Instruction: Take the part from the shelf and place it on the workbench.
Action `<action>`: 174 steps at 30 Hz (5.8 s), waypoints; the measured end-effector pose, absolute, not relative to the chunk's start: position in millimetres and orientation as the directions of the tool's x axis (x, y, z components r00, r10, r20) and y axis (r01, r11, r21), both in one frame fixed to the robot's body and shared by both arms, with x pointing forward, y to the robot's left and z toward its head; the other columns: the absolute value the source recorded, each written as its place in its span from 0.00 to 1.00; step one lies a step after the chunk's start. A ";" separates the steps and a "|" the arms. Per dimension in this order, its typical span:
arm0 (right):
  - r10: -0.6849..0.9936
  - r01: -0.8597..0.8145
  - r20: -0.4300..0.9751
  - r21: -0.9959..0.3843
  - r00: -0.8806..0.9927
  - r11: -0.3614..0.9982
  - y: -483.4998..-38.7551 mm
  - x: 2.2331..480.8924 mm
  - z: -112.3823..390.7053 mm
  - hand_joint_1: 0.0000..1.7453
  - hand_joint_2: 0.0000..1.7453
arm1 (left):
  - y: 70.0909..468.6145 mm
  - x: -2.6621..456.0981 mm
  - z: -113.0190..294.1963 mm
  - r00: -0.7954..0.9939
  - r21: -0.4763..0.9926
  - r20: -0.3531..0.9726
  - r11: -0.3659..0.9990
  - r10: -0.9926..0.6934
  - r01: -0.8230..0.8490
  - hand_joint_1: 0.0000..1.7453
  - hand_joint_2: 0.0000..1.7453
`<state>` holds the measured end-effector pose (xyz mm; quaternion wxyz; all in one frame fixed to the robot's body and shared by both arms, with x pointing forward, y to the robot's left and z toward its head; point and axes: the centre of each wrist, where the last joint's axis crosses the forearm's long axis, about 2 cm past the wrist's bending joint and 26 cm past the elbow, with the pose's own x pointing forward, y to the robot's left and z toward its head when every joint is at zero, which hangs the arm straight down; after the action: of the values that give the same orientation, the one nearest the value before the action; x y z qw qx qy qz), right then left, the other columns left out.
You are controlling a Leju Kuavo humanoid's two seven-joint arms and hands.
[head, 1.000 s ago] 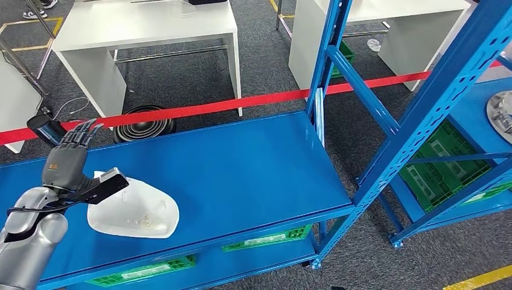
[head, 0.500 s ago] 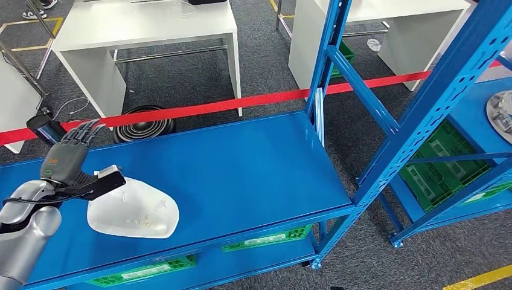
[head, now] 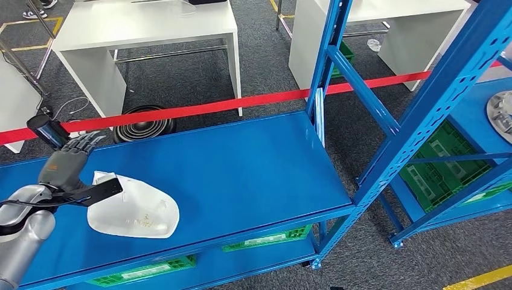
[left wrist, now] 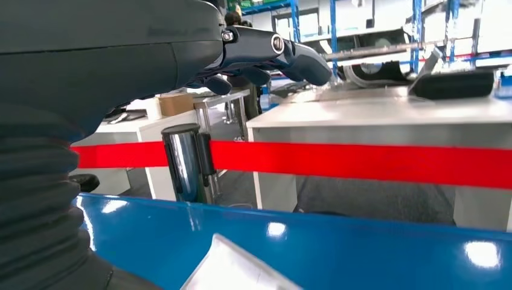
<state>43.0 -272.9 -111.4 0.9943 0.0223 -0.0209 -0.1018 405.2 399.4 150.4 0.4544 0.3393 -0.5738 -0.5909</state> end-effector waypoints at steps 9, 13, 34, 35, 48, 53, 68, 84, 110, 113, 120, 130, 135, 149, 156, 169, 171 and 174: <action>-0.210 0.208 0.035 0.050 0.977 0.977 -273.1 42.7 -111.4 0.00 0.00 | 399.2 407.2 151.0 -0.358 0.984 0.104 0.044 -0.928 0.171 0.00 1.00; -0.211 0.209 0.036 0.050 0.977 0.977 -273.1 42.8 -111.4 0.00 0.00 | 399.4 409.0 152.1 -0.359 0.982 0.100 0.035 -0.928 0.185 0.00 1.00; -0.208 0.206 0.033 0.053 0.977 0.977 -271.0 42.8 -111.4 0.00 0.00 | 382.0 420.3 140.2 -0.405 0.904 0.087 -0.099 -0.910 0.416 0.00 1.00; -0.207 0.205 0.032 0.054 0.978 0.977 -270.7 42.8 -111.3 0.00 0.00 | 381.6 420.8 139.9 -0.413 0.892 0.093 -0.108 -0.906 0.438 0.00 1.00; -0.214 0.212 0.025 0.058 0.977 0.976 -268.4 42.3 -111.3 0.00 0.00 | 378.5 431.5 150.7 -0.443 0.817 0.148 -0.143 -0.884 0.558 0.03 1.00; -0.219 0.218 0.024 0.059 0.975 0.974 -268.2 42.1 -111.3 0.00 0.00 | 378.3 432.5 151.5 -0.446 0.809 0.156 -0.145 -0.881 0.569 1.00 1.00; -0.194 0.192 0.023 0.060 0.981 0.980 -265.8 41.7 -111.2 0.00 0.00 | 398.6 433.6 162.3 -0.429 0.804 0.206 -0.098 -0.879 0.586 1.00 1.00; -0.184 0.182 0.024 0.056 0.983 0.982 -265.7 41.9 -111.2 0.00 0.00 | 404.4 431.2 162.7 -0.416 0.825 0.179 -0.094 -0.891 0.557 1.00 1.00; -0.206 0.205 0.047 0.029 0.977 0.978 -270.3 40.9 -111.5 0.00 0.00 | 360.9 408.0 158.9 -0.230 0.286 0.958 0.651 -0.173 0.703 1.00 1.00; -0.184 0.183 0.058 0.021 0.981 0.983 -276.5 40.2 -111.8 0.00 0.00 | 364.9 387.9 166.0 -0.227 0.110 0.971 0.712 0.070 0.693 1.00 1.00; -0.167 0.167 0.062 0.004 0.984 0.986 -287.4 40.1 -112.1 0.00 0.00 | 387.5 355.8 173.6 -0.301 0.075 0.939 0.754 0.167 0.652 1.00 1.00; -0.118 0.118 0.052 -0.008 0.992 0.993 -297.8 37.6 -112.3 0.00 0.00 | 385.3 293.3 140.1 -0.240 -0.117 0.896 0.719 0.374 0.685 1.00 1.00; -0.108 0.108 0.046 0.000 0.993 0.994 -298.1 34.6 -112.6 0.00 0.00 | 376.9 282.4 127.9 -0.179 -0.233 0.863 0.687 0.472 0.688 1.00 1.00; -0.104 0.106 0.046 -0.043 0.994 0.993 -312.6 31.4 -112.6 0.00 0.00 | 331.0 279.2 110.8 -0.106 -0.346 0.831 0.658 0.545 0.669 1.00 1.00; -0.128 0.129 0.083 0.002 0.988 0.992 -299.5 32.0 -112.9 0.00 0.00 | 344.4 265.1 110.4 -0.115 -0.389 0.824 0.700 0.555 0.599 1.00 1.00; -0.186 0.185 0.016 0.039 0.982 0.982 -271.0 31.3 -112.5 0.00 0.00 | 386.5 232.0 124.4 -0.085 -0.405 0.843 0.730 0.532 0.551 1.00 1.00; -0.165 0.164 0.014 0.042 0.986 0.986 -271.1 31.7 -112.5 0.00 0.00 | 385.9 237.8 123.2 -0.078 -0.414 0.840 0.728 0.536 0.547 1.00 1.00; -0.157 0.156 0.014 0.046 0.988 0.987 -270.8 31.6 -112.5 0.00 0.00 | 384.6 240.9 119.4 -0.063 -0.425 0.839 0.724 0.540 0.543 1.00 1.00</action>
<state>31.6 -270.8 -112.5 0.9966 0.0226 -0.0087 -0.0785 240.9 384.6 119.4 0.5750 -0.3713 -0.7291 -0.0015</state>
